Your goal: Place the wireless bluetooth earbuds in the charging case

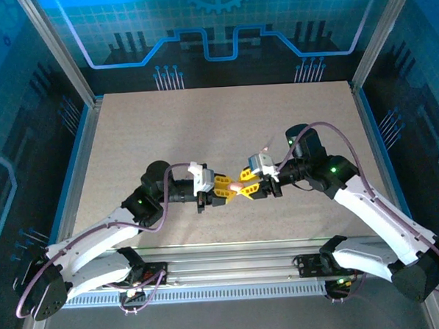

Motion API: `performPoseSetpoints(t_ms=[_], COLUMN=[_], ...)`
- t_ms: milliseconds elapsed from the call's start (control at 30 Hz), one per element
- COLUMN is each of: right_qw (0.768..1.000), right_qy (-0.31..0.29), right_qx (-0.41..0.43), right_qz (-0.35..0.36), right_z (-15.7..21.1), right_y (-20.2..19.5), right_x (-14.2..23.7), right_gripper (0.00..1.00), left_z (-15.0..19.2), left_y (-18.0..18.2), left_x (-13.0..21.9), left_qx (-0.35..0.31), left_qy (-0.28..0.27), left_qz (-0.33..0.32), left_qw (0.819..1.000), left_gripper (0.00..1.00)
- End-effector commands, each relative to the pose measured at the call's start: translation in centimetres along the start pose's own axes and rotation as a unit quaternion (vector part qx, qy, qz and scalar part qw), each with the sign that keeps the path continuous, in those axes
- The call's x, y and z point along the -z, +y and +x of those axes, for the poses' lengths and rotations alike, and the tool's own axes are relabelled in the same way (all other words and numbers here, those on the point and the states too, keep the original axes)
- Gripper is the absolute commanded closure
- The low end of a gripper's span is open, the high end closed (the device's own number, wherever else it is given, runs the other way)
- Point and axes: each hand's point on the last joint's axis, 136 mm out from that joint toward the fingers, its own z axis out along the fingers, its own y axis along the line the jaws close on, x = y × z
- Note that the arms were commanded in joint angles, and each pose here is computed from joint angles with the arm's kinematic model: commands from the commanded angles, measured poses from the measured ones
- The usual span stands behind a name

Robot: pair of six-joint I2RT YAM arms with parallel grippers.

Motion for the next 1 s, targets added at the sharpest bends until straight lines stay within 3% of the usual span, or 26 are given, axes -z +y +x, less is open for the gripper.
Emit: performPoseSetpoints(t_ms=[0,133,233,333,500,700,967], right_qw=[1.0,1.0,0.999,0.997,0.993,0.99,0.99], right_qy=[-0.003,0.016,0.029,0.055,0.097,0.116,0.117], right_qx=[-0.002,0.009,0.02,0.032,0.052,0.071,0.078], right_qz=[-0.013,0.006,0.023,0.036,0.038,0.024,0.013], right_z=[-0.8,-0.5,-0.3,0.1,0.8,0.9,0.6], right_y=[0.4,0.1,-0.2,-0.4,-0.3,0.0,0.2], right_x=[0.4,0.7,0.9,1.1,0.7,-0.4,-1.1], right_gripper=[0.8,0.88,0.89,0.89,0.9,0.9,0.9], left_z=[-1.3,-1.0,-0.4,0.6,2.1,2.2,2.2], left_y=[-0.7,-0.6,-0.5,-0.2,-0.3,-0.2,-0.5], left_x=[0.2,0.3,0.5,1.0,1.8,1.6,1.2], left_qx=[-0.016,-0.016,-0.023,-0.041,-0.06,-0.055,-0.04], left_qy=[-0.021,-0.014,0.002,0.036,0.102,0.099,0.09], left_qz=[0.01,0.006,-0.006,-0.026,-0.029,-0.026,-0.015], left_qw=[1.0,1.0,1.0,0.998,0.993,0.993,0.995], left_gripper=[0.84,0.77,0.58,0.5,0.48,0.48,0.55])
